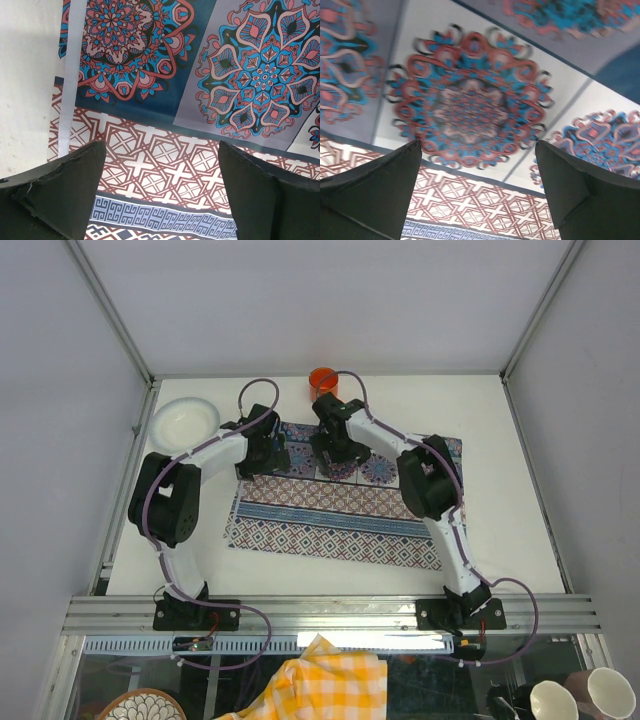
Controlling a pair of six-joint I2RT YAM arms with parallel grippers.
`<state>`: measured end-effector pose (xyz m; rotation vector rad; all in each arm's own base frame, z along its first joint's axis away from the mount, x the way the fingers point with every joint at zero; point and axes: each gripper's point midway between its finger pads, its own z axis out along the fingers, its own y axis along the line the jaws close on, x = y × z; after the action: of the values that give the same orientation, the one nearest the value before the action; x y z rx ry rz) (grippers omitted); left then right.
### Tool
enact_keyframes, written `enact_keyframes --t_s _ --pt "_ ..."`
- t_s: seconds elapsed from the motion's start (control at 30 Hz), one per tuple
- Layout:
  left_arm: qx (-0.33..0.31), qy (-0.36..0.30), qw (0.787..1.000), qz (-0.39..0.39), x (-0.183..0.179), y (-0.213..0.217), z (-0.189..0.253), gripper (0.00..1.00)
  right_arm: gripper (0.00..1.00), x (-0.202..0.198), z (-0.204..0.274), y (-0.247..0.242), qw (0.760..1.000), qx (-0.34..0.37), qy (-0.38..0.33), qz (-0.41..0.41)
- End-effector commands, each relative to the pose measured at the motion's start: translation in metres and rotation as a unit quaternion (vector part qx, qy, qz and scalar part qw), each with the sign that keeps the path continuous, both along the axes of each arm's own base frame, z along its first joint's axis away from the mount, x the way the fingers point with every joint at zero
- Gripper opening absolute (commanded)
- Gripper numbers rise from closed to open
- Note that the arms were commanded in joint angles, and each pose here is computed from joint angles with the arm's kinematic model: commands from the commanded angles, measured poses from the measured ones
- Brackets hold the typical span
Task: Set the dinner table for one person
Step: Adjust the napkin at the center of the board.
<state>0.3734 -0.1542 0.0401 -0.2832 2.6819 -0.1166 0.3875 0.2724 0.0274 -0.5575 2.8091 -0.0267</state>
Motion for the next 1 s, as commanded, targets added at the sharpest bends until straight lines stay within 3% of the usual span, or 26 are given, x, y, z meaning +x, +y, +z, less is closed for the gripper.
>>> enact_keyframes --t_s 0.0,0.33,0.97 --pt "0.013 -0.037 0.999 -0.012 0.01 0.0 0.019 0.99 1.0 0.022 0.029 -0.049 0.995 0.01 -0.055 -0.082" --pt "0.002 -0.045 0.999 -0.024 0.023 -0.01 0.028 0.99 1.0 0.025 0.04 -0.107 0.983 0.052 -0.06 -0.168" --pt "-0.004 -0.003 1.0 -0.027 0.015 -0.018 -0.01 0.99 1.0 0.01 0.005 -0.11 0.982 0.055 -0.02 -0.177"
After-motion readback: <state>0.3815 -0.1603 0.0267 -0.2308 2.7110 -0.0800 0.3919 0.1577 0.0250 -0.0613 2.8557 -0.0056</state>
